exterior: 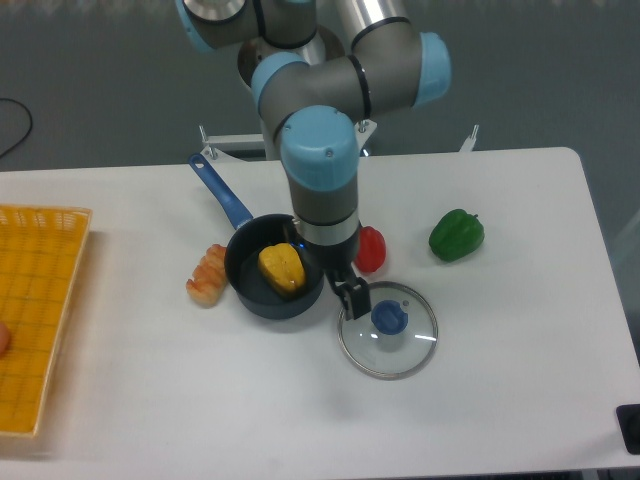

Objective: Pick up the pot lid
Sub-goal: 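Move the gripper out of the pan toward the glass lid's blue knob, then lower the gripper onto the blue knob and close on it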

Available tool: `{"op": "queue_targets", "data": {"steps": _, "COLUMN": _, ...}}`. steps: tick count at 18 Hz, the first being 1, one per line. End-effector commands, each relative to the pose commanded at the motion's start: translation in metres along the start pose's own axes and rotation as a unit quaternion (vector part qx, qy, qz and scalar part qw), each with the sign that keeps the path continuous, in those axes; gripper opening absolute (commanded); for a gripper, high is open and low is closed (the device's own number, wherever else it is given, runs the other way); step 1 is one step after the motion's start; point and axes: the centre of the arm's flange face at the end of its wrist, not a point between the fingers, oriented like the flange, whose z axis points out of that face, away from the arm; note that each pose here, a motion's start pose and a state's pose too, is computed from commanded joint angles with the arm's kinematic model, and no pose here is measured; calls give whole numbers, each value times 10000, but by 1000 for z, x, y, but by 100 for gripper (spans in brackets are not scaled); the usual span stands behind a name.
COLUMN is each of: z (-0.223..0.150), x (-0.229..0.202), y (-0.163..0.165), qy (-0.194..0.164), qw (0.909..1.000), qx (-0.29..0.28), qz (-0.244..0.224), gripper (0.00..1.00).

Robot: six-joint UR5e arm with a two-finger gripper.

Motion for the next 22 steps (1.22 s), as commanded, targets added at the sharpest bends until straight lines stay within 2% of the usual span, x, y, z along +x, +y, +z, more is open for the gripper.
{"op": "queue_targets", "data": {"steps": 3, "z": 12, "x": -2, "y": 10, "qy": 25, "qw": 9997, "qx": -249, "qz": 3, "gripper": 100}}
{"op": "queue_targets", "data": {"steps": 4, "z": 19, "x": -5, "y": 14, "qy": 33, "qw": 9988, "qx": -468, "qz": 167, "gripper": 100}}
{"op": "queue_targets", "data": {"steps": 6, "z": 33, "x": -8, "y": 20, "qy": 116, "qw": 9924, "qx": -947, "qz": 780, "gripper": 100}}
{"op": "queue_targets", "data": {"steps": 7, "z": 36, "x": -9, "y": 20, "qy": 139, "qw": 9916, "qx": -950, "qz": 867, "gripper": 100}}
{"op": "queue_targets", "data": {"steps": 13, "z": 75, "x": -18, "y": 19, "qy": 326, "qw": 9910, "qx": -933, "qz": 907, "gripper": 100}}
{"op": "queue_targets", "data": {"steps": 22, "z": 110, "x": -21, "y": 20, "qy": 437, "qw": 9905, "qx": -960, "qz": 880, "gripper": 100}}
